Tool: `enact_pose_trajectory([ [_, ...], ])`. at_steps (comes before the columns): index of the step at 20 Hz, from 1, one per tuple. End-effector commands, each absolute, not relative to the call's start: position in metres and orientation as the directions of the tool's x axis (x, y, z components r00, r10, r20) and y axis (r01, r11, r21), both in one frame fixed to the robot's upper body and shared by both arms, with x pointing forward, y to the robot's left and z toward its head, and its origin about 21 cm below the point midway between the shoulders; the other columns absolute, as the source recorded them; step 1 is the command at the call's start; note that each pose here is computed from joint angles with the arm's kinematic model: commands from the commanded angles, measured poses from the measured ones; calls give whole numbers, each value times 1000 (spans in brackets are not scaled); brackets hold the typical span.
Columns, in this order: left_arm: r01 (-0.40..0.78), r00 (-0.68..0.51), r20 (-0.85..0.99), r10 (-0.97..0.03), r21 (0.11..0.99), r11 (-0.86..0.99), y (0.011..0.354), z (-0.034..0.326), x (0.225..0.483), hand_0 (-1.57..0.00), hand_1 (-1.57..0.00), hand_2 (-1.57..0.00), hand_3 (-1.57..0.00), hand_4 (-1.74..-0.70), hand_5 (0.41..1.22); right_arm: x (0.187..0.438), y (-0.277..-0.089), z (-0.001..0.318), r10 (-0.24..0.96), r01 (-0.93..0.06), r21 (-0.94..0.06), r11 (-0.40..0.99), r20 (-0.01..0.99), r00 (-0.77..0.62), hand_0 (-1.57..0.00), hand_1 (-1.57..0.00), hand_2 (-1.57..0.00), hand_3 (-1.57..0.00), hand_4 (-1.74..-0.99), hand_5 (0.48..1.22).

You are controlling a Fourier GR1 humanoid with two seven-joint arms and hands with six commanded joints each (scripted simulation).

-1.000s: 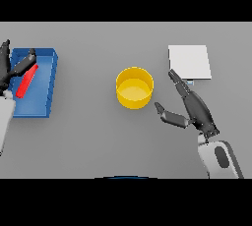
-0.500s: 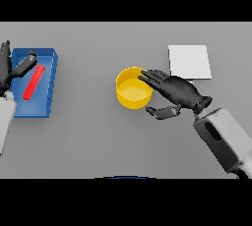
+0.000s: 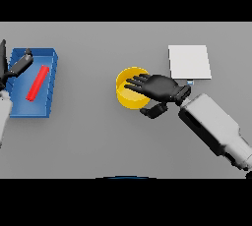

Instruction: Pick up the red beaker and tilt it to pour out 1 green nut into yellow bowl. Pick up the yellow bowl and place it on the metallic measuring scale.

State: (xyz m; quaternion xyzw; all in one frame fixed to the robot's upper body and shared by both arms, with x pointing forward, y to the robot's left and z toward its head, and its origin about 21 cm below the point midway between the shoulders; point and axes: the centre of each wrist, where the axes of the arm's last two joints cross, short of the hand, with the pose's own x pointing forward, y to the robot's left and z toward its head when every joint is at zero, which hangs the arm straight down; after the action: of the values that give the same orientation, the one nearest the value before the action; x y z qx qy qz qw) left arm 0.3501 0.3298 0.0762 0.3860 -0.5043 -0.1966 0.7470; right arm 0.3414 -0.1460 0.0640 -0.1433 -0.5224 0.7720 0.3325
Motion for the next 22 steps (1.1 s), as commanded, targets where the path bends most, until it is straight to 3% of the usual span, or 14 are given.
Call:
enact_pose_trajectory([
  [1,-89,414,597,-687,778,622,329,73,348,1,1,1,1,-741,698,345,-143,64,662,-377,-893,-248,128,-739,1,1,1,1,-1231,725],
  [12,-97,411,598,-688,779,620,333,78,347,1,1,1,1,-746,698,361,-116,57,652,-402,-833,-380,67,-755,1,1,1,-2,-1270,740],
  [16,-98,419,600,-681,776,623,332,77,350,1,1,1,1,-745,699,362,-119,54,674,-449,-804,-389,84,-734,1,1,-23,-72,-1289,758],
  [18,-101,412,603,-684,776,623,332,76,349,1,1,1,1,-750,701,362,-117,48,705,-482,-789,-382,88,-704,-26,-36,-71,-141,-1302,805],
  [19,-104,410,602,-686,777,620,339,79,348,1,1,1,1,-752,701,362,-117,47,703,-481,-788,-384,88,-705,-161,-135,-147,-182,-1321,839],
  [20,-100,419,600,-681,776,623,337,77,350,1,1,1,1,-754,700,363,-116,46,694,-479,-788,-387,93,-714,-443,-422,-375,-236,-1351,915],
  [22,-104,415,596,-687,781,615,337,74,348,1,1,1,1,-755,704,361,-120,48,682,-475,-792,-383,104,-723,-849,-836,-806,-399,-1463,1025],
])
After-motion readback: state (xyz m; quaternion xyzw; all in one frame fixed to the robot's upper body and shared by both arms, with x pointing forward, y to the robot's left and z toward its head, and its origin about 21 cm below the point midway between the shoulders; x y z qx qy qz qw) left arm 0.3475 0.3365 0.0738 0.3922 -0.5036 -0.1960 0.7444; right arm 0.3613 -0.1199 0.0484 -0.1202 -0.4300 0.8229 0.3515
